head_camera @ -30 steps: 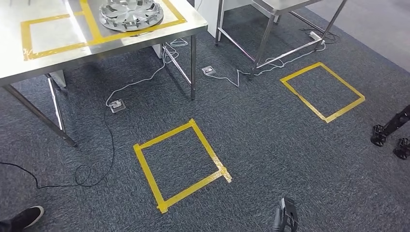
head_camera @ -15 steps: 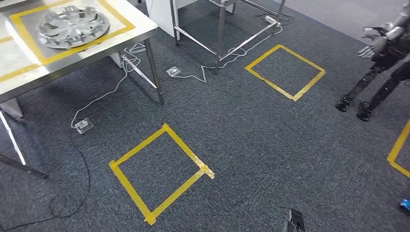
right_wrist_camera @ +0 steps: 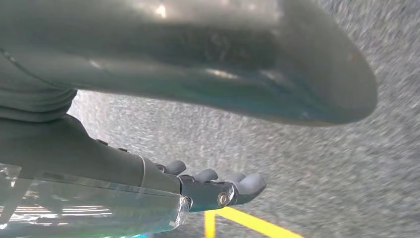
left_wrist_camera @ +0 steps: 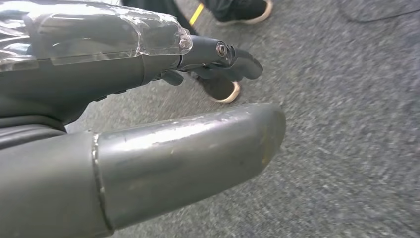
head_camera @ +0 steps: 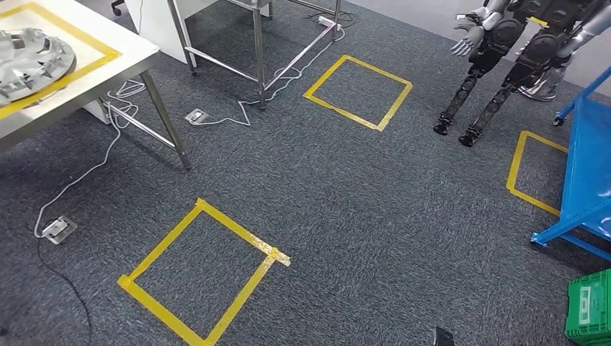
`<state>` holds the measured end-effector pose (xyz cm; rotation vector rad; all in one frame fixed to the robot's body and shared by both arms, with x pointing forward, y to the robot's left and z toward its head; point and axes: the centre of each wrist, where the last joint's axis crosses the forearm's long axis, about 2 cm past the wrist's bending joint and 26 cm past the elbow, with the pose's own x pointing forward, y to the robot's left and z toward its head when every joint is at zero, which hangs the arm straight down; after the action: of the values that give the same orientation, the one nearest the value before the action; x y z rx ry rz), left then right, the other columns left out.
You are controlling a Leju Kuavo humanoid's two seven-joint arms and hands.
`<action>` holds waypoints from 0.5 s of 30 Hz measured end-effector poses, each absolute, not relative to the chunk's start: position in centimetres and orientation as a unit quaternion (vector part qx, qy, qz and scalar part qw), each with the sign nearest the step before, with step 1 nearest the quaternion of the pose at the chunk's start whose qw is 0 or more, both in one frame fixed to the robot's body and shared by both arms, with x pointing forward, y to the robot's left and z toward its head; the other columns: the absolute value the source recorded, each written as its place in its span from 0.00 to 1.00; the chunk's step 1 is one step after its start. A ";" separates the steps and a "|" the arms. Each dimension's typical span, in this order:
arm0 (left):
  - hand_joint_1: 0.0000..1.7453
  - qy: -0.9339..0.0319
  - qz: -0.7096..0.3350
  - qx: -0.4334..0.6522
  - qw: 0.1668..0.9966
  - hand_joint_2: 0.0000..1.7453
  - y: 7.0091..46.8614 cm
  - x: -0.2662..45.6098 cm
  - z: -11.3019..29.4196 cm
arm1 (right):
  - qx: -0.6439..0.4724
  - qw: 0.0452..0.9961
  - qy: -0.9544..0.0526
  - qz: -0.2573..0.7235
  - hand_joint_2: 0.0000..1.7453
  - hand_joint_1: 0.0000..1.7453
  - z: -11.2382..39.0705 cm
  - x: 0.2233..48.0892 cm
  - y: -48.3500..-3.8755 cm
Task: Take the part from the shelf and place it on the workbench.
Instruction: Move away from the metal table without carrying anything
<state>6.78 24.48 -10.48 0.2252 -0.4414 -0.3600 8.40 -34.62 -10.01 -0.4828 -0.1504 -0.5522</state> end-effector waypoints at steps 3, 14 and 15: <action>0.00 -0.220 -0.178 0.112 0.953 0.00 24.5 7.0 -10.4 | -0.238 0.931 -0.069 -0.268 0.00 0.00 -10.1 7.9 -34.7; 0.00 -0.217 -0.189 0.110 0.951 0.00 24.4 6.9 -10.5 | -0.234 0.933 -0.075 -0.261 0.00 0.00 -10.1 8.0 -34.5; 0.00 -0.216 -0.189 0.110 0.952 0.00 24.4 6.8 -10.5 | -0.233 0.934 -0.075 -0.261 0.00 0.00 -10.2 8.0 -34.4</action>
<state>6.84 24.43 -10.47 0.2245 -0.4395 -0.3835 7.98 -34.36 -10.15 -0.4768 -0.1534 -0.5341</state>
